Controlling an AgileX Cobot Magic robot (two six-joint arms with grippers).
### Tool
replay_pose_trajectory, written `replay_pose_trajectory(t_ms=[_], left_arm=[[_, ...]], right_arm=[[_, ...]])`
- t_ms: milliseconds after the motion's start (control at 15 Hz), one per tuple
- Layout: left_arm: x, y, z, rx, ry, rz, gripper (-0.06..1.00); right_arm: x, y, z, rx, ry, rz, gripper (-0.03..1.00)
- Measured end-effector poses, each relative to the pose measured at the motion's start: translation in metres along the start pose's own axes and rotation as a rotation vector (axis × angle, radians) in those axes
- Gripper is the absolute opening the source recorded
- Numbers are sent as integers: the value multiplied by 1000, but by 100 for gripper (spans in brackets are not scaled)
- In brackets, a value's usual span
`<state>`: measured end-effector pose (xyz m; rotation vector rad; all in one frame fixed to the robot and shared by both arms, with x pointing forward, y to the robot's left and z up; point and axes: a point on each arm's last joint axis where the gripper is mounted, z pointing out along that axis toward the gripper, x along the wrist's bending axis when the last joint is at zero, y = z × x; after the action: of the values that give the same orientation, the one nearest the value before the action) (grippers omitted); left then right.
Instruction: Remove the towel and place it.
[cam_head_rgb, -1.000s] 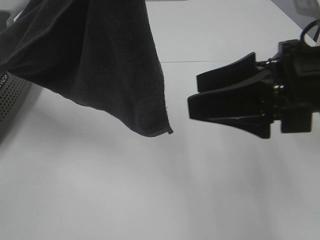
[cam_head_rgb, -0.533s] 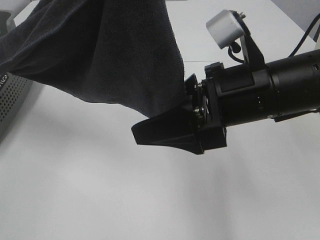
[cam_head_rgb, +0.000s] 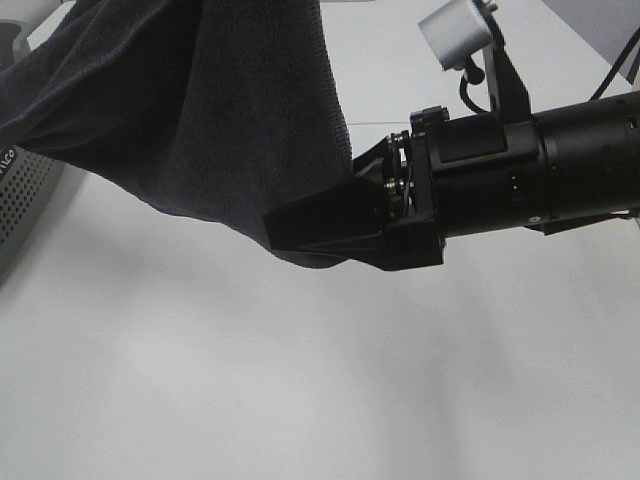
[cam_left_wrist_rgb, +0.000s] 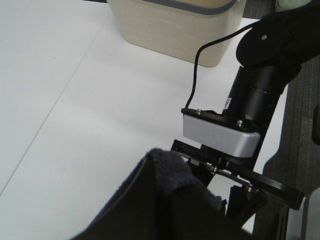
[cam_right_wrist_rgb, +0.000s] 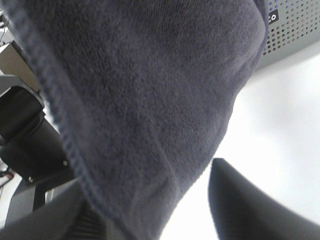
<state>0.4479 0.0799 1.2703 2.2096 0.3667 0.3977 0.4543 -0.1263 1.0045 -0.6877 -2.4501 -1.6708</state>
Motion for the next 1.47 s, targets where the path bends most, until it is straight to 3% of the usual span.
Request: replay_pose_trajectory(t_ms=[133,333,667,800,1067,1200,1333,1467], left_arm=[[0,0,0,-3,-4,-5,0],[-2,1,0,-12,-20,-12,0],[-2,1,0,-13,-21,-13,0],[-1,1,0,-7,-8,43,0],[6,-1,0,19,59,177,0],[14,-2,-1,38,144,227,0],[21,-1,-2,44,233,276,0],[28,4,-2,6,314,331,0]], right_arm=[[0,1,0,-7,-1,6,41],[0,1,0,-12,-2,17,3],[0,5,0,-55,-1,98,2],[-6,12,0,5,-54,208,2],[-9,53,-9,160,-110,279,2],[-8,82,-24,283,-205,318,2],[-7,114,-46,372,-356,288,2],[-1,152,-73,364,-509,251,2]])
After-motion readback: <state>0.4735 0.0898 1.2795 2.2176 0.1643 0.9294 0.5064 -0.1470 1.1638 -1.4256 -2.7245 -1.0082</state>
